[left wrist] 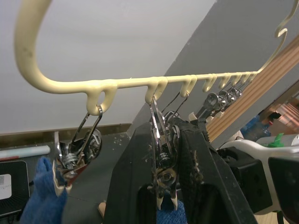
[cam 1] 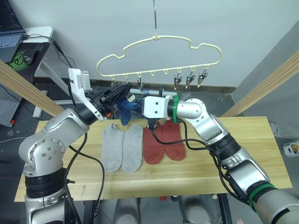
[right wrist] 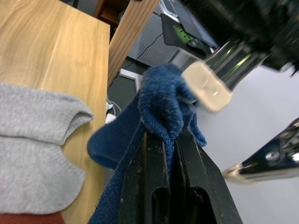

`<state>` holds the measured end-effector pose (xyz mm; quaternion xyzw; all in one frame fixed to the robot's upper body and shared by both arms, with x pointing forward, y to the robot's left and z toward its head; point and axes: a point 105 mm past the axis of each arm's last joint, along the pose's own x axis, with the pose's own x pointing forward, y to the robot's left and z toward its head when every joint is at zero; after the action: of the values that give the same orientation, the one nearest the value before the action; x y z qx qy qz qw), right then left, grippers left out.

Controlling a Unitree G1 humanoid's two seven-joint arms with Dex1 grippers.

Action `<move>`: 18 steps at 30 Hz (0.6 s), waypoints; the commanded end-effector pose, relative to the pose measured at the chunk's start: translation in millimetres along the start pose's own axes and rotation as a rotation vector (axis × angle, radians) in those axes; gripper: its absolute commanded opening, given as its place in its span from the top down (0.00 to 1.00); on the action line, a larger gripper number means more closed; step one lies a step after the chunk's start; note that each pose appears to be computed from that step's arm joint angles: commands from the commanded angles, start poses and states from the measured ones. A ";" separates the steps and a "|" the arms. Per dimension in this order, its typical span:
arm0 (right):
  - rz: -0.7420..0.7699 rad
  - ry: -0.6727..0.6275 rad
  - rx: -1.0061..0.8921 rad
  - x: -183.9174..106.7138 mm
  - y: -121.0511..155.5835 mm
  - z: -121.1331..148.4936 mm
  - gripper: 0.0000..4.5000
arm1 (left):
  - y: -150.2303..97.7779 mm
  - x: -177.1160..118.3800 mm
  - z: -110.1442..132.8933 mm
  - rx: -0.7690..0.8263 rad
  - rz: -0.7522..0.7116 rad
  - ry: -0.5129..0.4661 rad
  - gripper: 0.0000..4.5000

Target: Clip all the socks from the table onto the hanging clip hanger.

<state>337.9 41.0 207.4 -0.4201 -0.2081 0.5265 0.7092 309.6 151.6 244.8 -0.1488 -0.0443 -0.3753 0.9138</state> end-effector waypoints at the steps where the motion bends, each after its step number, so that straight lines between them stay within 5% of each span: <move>1: -0.051 -0.065 -0.019 -0.5 -11.9 16.9 1.00 | -7.3 -2.2 7.2 0.045 -0.021 -0.022 0.93; 18: -0.075 -0.154 0.334 -1.3 -16.2 31.7 1.00 | -5.7 -1.8 9.3 0.067 -0.011 -0.026 0.93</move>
<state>336.8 45.3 217.2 -0.2738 -0.1526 0.5471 0.7761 310.0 153.5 247.8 -0.1373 -0.0540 -0.3699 0.9173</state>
